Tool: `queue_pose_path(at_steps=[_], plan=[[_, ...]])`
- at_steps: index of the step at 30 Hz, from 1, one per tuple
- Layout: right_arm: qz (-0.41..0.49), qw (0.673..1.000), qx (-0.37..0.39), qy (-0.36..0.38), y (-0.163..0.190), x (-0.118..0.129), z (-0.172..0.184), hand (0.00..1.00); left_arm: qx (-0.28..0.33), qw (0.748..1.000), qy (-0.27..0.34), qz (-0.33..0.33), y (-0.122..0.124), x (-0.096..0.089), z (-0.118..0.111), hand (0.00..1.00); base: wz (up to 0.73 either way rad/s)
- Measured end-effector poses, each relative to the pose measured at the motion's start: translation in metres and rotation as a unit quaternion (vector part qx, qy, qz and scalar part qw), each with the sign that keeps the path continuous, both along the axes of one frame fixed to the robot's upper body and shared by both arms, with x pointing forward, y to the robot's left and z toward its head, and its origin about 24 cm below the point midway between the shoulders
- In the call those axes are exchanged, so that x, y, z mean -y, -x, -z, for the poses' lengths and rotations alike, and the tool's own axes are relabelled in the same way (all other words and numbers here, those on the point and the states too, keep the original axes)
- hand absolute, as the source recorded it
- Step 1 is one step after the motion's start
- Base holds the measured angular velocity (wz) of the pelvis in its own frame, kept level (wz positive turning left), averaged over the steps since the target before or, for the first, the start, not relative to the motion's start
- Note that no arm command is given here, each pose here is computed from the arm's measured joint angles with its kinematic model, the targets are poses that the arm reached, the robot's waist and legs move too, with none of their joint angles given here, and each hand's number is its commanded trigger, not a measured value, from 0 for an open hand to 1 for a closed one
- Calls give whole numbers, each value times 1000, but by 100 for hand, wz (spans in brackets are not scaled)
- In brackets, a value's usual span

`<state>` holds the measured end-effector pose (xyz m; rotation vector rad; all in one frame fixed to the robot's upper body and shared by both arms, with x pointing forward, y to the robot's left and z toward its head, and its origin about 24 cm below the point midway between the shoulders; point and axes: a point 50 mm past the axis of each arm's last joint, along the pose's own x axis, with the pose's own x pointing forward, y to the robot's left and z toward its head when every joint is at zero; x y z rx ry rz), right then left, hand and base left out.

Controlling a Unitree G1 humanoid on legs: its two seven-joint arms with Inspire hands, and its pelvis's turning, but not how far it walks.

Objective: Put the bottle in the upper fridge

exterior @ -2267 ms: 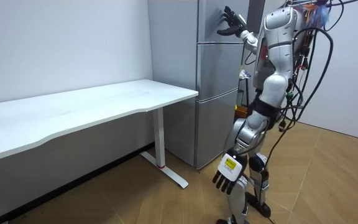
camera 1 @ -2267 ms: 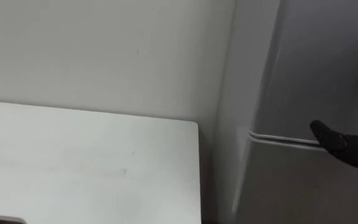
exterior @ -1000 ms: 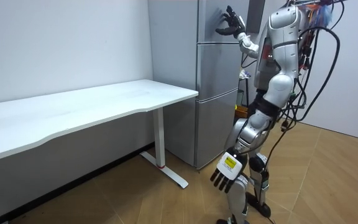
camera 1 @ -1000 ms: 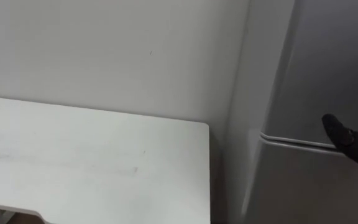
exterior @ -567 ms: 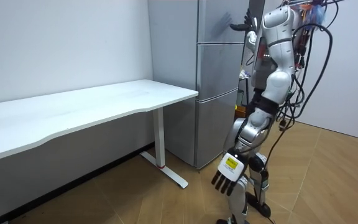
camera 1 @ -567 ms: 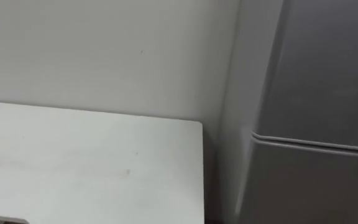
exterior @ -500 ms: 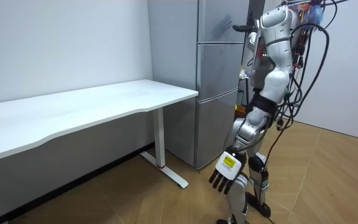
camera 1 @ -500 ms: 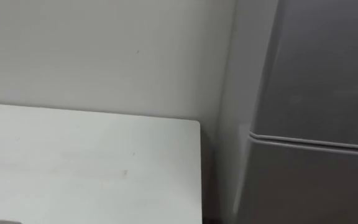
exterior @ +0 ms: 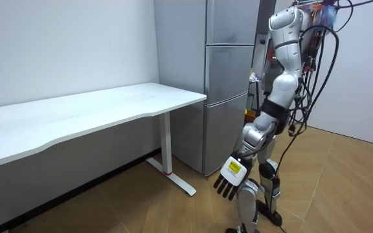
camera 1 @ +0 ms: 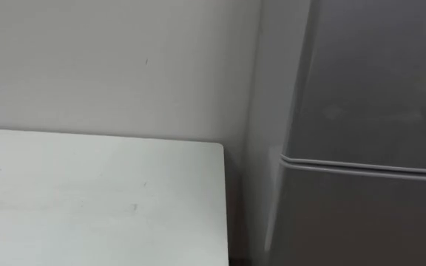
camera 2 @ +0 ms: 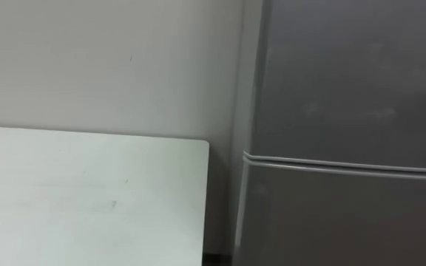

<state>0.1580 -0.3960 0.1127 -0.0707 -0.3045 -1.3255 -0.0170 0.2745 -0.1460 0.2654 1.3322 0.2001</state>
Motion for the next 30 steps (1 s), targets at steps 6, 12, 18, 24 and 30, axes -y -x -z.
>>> queue_pose_path(at_steps=[6,12,18,24,30], plan=[[33,993,-17,-110,22,1,46,0,2,1000,2,-3,-1,1,0,0,-4],[91,968,-88,-215,62,-10,107,0,7,1000,-6,-16,-1,2,0,0,1],[90,937,-181,-285,91,-44,159,0,12,999,-5,-33,-1,12,4,0,-4],[68,898,-285,-329,114,-70,199,0,7,998,6,-54,6,19,6,0,-9],[62,846,-362,-387,150,-89,231,0,8,997,4,-71,7,26,9,0,0]])
